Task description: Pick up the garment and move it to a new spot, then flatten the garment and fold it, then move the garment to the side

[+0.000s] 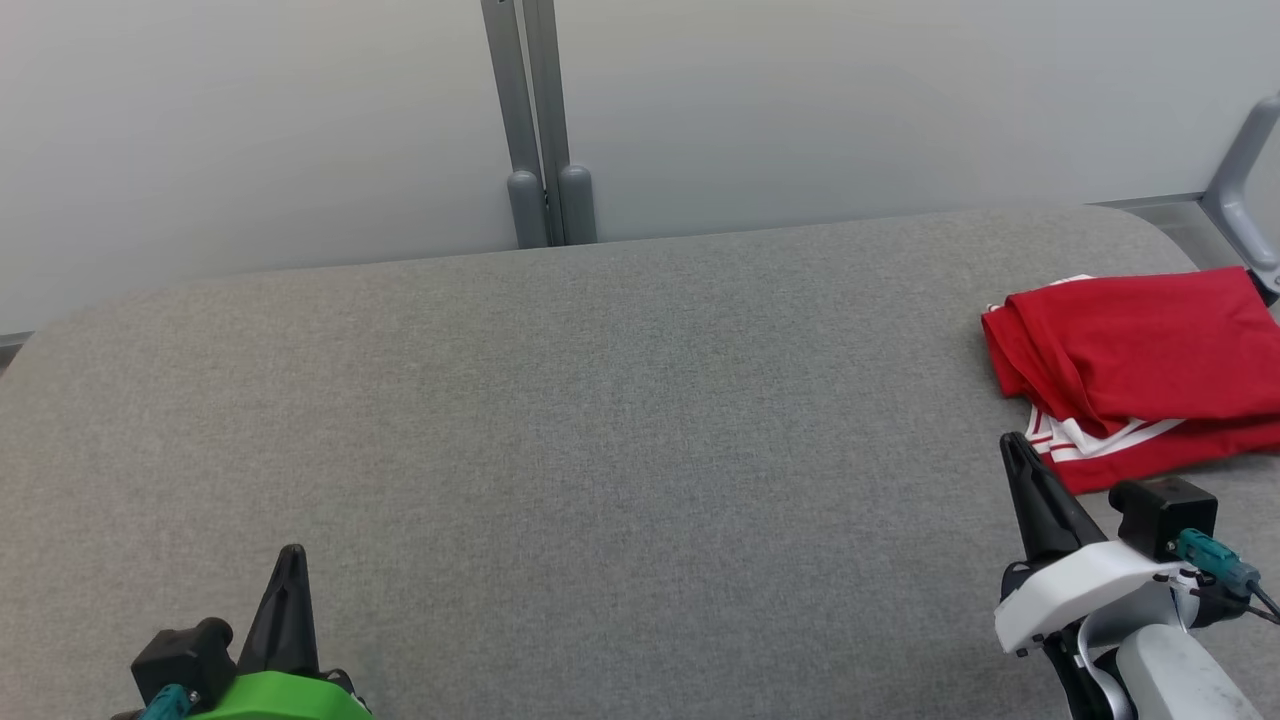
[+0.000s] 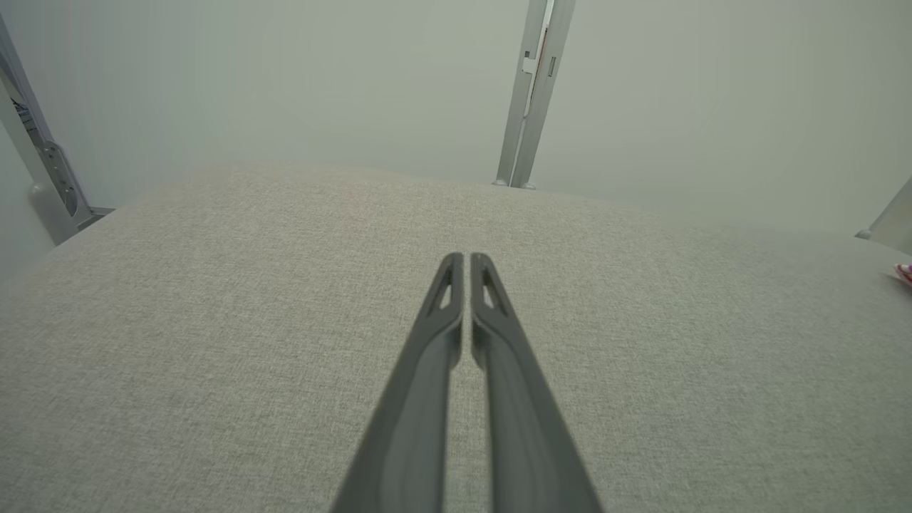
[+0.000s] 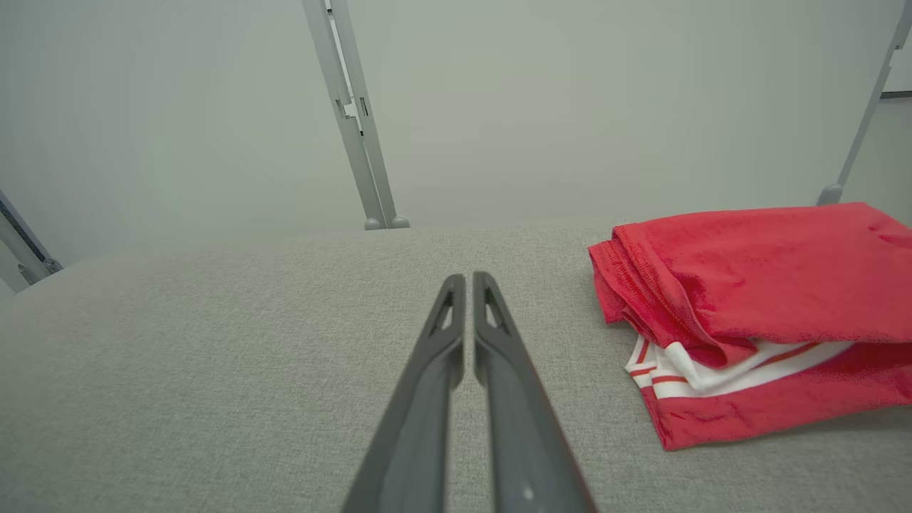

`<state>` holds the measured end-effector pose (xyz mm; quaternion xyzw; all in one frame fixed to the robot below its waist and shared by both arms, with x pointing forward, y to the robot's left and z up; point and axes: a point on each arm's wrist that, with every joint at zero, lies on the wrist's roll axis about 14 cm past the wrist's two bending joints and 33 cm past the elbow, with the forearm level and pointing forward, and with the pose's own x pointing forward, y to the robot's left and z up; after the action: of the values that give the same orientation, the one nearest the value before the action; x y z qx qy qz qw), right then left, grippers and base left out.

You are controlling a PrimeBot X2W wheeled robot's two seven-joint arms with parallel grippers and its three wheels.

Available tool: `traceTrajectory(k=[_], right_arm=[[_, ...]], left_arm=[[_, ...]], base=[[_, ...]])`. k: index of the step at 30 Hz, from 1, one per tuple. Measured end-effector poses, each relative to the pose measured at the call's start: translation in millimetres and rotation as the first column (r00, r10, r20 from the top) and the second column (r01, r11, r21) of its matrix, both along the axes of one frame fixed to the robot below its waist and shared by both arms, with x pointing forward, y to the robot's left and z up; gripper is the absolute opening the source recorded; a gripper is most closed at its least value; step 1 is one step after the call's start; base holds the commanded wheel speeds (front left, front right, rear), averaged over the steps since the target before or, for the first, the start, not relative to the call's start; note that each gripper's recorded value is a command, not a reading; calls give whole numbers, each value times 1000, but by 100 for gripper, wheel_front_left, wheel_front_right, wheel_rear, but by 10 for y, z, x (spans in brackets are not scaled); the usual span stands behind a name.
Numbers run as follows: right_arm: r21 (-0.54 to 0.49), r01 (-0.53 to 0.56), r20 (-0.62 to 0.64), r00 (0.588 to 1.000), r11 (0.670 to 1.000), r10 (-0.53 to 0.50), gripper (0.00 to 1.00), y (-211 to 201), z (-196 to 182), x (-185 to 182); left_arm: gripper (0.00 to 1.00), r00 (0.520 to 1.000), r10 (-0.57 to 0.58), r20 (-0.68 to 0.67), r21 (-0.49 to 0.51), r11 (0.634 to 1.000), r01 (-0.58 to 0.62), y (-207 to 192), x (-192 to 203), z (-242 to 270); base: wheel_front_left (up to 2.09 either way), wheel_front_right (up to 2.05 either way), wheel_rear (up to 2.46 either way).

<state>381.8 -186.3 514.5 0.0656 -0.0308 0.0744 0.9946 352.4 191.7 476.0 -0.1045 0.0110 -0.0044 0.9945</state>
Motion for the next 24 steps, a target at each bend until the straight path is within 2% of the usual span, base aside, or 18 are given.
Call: traceTrajectory(k=[11, 24], right_arm=[[196, 51, -53, 998, 979, -41, 0, -64, -34, 19], [401, 94, -95, 994, 911, -61, 0, -107, -31, 44]], left_arm=[[0, 998, 41, -47, -185, 982, -49, 66, 8, -58], [0, 995, 67, -71, -382, 920, -89, 98, 53, -43]], base=[[0, 0, 0], [0, 0, 0]])
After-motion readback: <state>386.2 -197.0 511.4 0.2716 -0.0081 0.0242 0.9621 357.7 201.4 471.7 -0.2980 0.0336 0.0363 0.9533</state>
